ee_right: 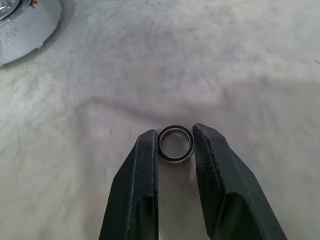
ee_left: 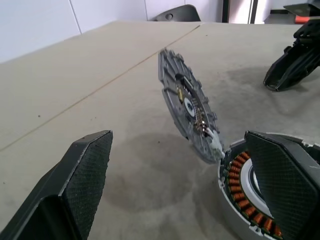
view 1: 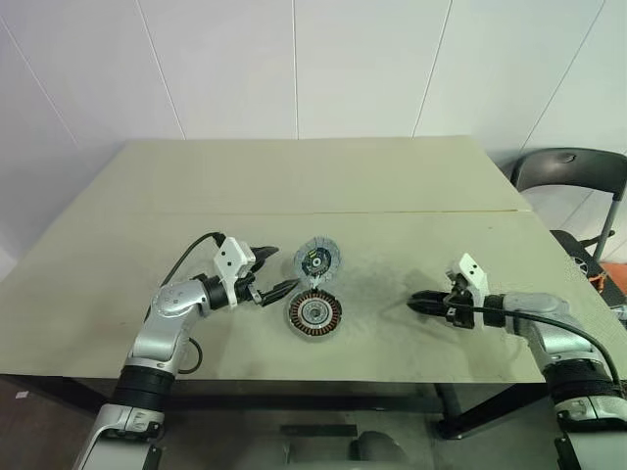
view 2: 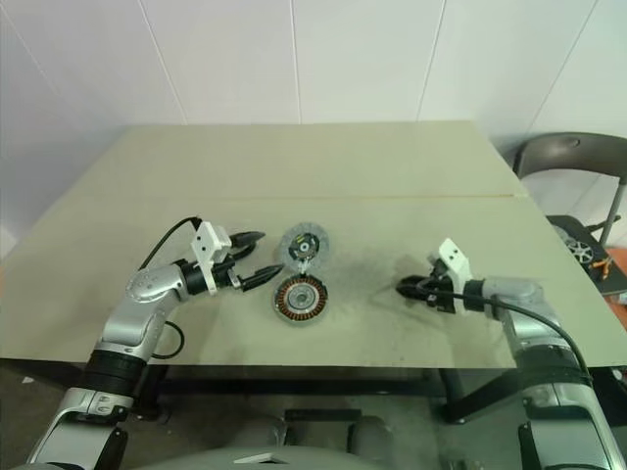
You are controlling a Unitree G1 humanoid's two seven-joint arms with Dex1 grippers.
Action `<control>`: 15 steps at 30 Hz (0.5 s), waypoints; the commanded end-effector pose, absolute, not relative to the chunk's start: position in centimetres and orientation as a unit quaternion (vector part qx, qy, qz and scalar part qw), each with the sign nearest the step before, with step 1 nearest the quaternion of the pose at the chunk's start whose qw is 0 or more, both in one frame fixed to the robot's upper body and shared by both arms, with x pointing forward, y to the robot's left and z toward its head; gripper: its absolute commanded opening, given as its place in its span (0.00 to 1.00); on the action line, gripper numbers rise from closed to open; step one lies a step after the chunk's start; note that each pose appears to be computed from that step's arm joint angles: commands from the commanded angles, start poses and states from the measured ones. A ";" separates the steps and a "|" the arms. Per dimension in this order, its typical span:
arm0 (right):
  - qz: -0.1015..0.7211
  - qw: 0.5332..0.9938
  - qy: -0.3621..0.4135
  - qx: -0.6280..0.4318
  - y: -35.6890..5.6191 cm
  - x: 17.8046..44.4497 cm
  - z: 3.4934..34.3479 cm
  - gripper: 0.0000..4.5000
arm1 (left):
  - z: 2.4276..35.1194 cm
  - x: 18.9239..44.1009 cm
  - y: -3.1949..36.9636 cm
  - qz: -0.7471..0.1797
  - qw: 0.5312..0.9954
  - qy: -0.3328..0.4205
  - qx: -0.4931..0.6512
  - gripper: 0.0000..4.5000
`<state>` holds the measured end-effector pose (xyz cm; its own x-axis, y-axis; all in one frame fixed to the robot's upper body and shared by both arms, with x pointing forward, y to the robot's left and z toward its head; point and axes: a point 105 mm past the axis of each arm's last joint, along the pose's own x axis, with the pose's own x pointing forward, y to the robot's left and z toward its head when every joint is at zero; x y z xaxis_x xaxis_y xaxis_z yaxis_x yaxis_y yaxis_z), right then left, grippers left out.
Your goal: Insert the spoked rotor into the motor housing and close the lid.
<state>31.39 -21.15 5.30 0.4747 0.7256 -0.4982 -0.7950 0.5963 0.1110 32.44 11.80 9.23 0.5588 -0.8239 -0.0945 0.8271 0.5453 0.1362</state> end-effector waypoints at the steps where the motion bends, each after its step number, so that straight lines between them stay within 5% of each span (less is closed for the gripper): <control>1: 0.499 0.842 0.183 -0.094 -16.6 32.6 9.9 0.14 | 10.4 32.6 11.8 -0.471 0.877 -0.013 0.093 1.00; 15: 0.606 0.760 0.203 -0.117 -6.8 31.0 10.5 0.14 | 10.8 31.7 12.7 -0.472 0.877 -0.009 0.087 1.00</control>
<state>31.14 -8.18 8.71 0.2015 0.8561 -0.4758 -0.9480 0.2927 0.1250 31.77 12.49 8.97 0.5574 -0.8226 -0.1128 0.8292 0.5445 0.1266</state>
